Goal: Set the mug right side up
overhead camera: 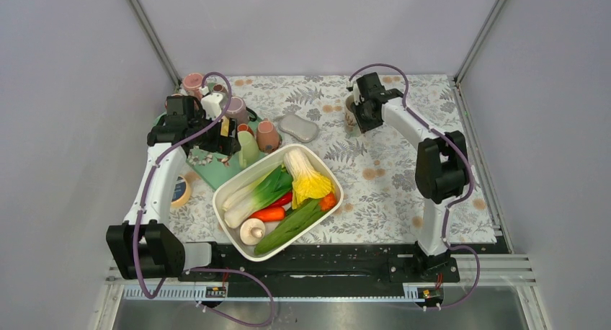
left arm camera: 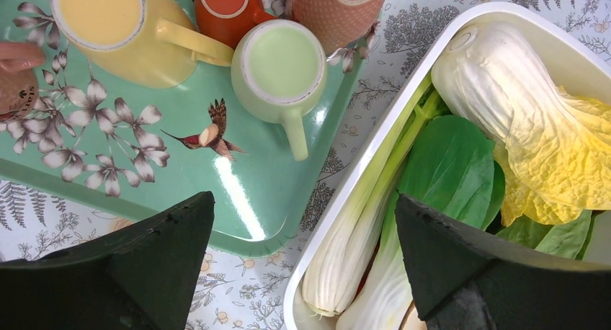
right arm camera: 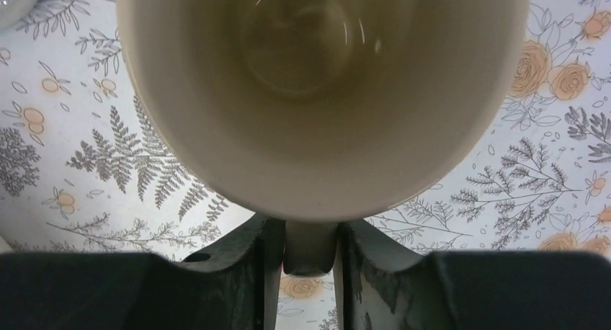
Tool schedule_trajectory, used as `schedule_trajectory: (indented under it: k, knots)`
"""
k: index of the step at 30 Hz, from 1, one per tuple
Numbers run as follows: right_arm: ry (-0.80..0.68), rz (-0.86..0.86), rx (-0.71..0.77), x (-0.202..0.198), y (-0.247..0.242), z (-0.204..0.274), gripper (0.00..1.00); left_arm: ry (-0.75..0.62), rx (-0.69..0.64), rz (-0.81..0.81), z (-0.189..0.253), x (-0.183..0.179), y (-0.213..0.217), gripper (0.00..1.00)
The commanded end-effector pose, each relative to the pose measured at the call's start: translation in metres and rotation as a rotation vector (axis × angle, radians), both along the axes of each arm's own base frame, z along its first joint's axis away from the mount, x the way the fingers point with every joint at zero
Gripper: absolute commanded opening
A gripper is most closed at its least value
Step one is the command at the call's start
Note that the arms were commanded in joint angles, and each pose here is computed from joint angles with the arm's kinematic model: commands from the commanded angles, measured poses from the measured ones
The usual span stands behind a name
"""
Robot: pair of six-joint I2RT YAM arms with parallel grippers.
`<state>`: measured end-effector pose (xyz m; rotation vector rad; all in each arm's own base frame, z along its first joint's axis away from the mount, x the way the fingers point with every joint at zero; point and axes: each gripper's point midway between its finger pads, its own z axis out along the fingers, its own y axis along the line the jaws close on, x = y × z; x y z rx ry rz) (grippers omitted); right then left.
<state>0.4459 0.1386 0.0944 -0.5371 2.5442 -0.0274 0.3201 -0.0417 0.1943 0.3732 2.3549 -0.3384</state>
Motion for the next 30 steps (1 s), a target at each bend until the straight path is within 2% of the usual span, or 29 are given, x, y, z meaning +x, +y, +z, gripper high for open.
schedule_trajectory:
  k: [1,4,10,18,27,29,30]
  knots:
    - [-0.111,-0.022,0.028,0.036,0.005,0.022,0.32,-0.048,0.002,-0.020,0.012,0.000,-0.001,0.99]
    - [-0.129,-0.041,0.040,0.048,0.006,0.021,0.26,-0.045,0.003,-0.021,0.011,0.000,-0.001,0.99]
    - [-0.180,-0.062,0.031,0.080,0.008,0.022,0.22,-0.037,0.010,-0.013,0.008,0.003,0.001,0.99]
    - [-0.270,-0.088,0.030,0.137,0.016,0.032,0.22,-0.029,0.024,-0.012,0.005,0.004,0.003,0.99]
    - [-0.295,-0.044,0.035,0.168,0.028,0.033,0.35,-0.013,0.032,-0.015,-0.001,0.005,0.004,0.99]
    - [-0.297,-0.043,0.038,0.168,0.028,0.035,0.42,-0.012,0.032,-0.020,-0.002,0.006,0.004,0.99]
    - [-0.299,-0.043,0.039,0.168,0.028,0.037,0.50,-0.010,0.033,-0.024,-0.002,0.007,0.004,0.99]
